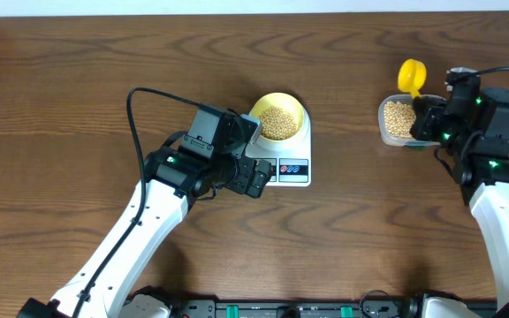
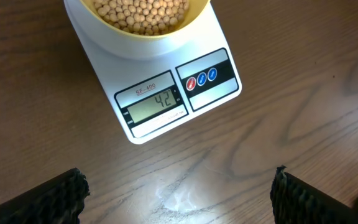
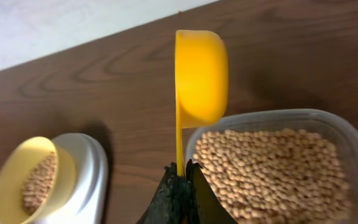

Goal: Scoop item into bowl and weigh 50g on scale
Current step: 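Carry the empty scoop back right into the soybean tub, then dip the scoop into the soybeans with the right gripper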

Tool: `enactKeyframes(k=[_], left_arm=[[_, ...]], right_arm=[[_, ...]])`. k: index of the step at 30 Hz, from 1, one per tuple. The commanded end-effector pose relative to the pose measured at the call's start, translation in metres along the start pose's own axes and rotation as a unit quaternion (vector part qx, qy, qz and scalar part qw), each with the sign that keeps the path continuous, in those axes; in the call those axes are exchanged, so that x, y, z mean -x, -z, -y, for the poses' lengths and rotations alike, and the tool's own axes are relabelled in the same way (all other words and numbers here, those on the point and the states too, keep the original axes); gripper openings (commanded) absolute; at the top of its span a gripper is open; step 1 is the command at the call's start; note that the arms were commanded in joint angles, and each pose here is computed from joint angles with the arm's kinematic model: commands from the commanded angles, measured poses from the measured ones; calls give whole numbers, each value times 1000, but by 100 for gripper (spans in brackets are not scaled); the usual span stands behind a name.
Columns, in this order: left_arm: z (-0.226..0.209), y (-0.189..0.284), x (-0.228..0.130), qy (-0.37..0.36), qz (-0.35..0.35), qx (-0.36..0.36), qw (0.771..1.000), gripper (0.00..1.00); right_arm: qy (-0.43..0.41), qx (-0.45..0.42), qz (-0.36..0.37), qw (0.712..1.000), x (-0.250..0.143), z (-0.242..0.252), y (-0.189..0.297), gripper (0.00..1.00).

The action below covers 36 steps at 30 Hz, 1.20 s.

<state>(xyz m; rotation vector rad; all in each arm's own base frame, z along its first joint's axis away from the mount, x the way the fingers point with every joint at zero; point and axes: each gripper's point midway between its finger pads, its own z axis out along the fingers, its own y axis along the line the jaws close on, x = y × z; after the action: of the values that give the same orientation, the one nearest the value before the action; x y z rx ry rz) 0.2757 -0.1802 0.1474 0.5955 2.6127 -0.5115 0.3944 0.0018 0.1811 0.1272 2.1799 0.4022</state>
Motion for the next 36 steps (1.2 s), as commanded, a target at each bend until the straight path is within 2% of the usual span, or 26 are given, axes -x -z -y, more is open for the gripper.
enactKeyframes(k=[1, 5, 11, 17, 23, 28, 33, 36], left_arm=[[2, -1, -1, -9, -2, -6, 1000, 96], [2, -1, -1, -9, -2, -6, 1000, 96], [2, -1, -1, -9, -2, -6, 1000, 96], [2, -1, -1, -9, -3, -6, 1000, 96], [2, -1, -1, -9, -3, -6, 1000, 96], [2, -1, -1, -9, -2, -6, 1000, 96], [2, -1, -1, -9, -3, -6, 1000, 96], [2, -1, -1, -9, -2, -6, 1000, 96]], right_arm=[[35, -11, -4, 999, -1, 9, 4, 1], [31, -15, -11, 999, -5, 12, 5, 1], [6, -102, -84, 991, -42, 43, 12, 1], [10, -135, -81, 988, -40, 54, 14, 1], [38, -138, -97, 985, -46, 58, 9, 1], [9, -121, -142, 983, -71, 60, -5, 1], [-7, -121, -140, 983, -72, 60, -7, 1], [-13, -91, -146, 985, -75, 49, -8, 1]])
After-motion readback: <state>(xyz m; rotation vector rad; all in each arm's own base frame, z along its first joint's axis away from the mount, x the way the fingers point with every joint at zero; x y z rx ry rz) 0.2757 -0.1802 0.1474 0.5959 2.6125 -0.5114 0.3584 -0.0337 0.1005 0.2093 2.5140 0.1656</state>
